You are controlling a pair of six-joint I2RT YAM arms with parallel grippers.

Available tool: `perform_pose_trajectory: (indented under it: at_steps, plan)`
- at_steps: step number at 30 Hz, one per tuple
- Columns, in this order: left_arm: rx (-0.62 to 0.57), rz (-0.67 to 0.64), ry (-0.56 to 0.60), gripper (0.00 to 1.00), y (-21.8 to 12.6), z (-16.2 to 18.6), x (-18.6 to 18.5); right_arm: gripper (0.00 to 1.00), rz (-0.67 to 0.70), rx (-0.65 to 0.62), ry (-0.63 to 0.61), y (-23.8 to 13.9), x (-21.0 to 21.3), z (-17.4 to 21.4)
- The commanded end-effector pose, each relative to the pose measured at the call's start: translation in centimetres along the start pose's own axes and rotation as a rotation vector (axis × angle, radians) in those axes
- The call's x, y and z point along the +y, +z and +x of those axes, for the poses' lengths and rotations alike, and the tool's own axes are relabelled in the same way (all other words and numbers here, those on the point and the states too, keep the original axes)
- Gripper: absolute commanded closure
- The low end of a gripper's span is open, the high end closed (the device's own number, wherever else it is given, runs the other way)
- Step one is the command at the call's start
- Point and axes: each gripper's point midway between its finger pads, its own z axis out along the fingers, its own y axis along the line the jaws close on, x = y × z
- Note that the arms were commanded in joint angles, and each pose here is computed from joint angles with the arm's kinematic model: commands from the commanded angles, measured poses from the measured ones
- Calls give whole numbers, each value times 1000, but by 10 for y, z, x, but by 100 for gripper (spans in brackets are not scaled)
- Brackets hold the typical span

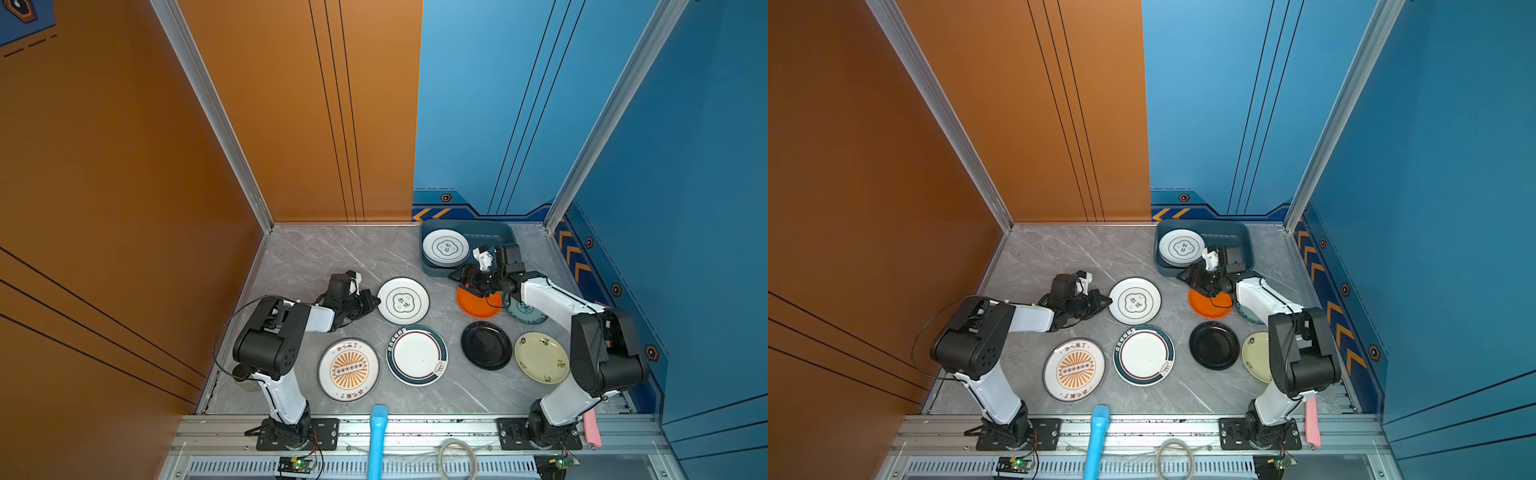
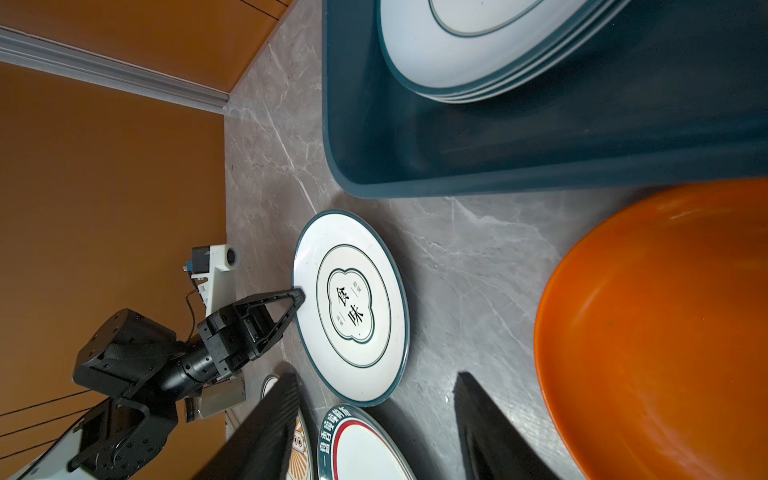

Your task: Place the plates into the plastic bin on the countertop

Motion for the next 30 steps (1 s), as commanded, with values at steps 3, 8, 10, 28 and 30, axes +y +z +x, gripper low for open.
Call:
perform_pose_trajectory:
  at_steps: [3,8,10,28,30]
  plan:
    - [33,-55,-32,100,-12,11,19,38,-54,59,-37,8,10,17]
    - [4,-40,-43,100,-33,-4,14,37,-132,110,-73,21,25,28]
    - [-10,-32,-44,100,-42,-10,10,37,-157,126,-88,27,30,32]
    - [-33,167,-31,100,-91,-31,-53,37,-322,233,-130,71,74,63]
    - [-34,180,-25,100,-92,-32,-59,37,-324,239,-130,73,77,65]
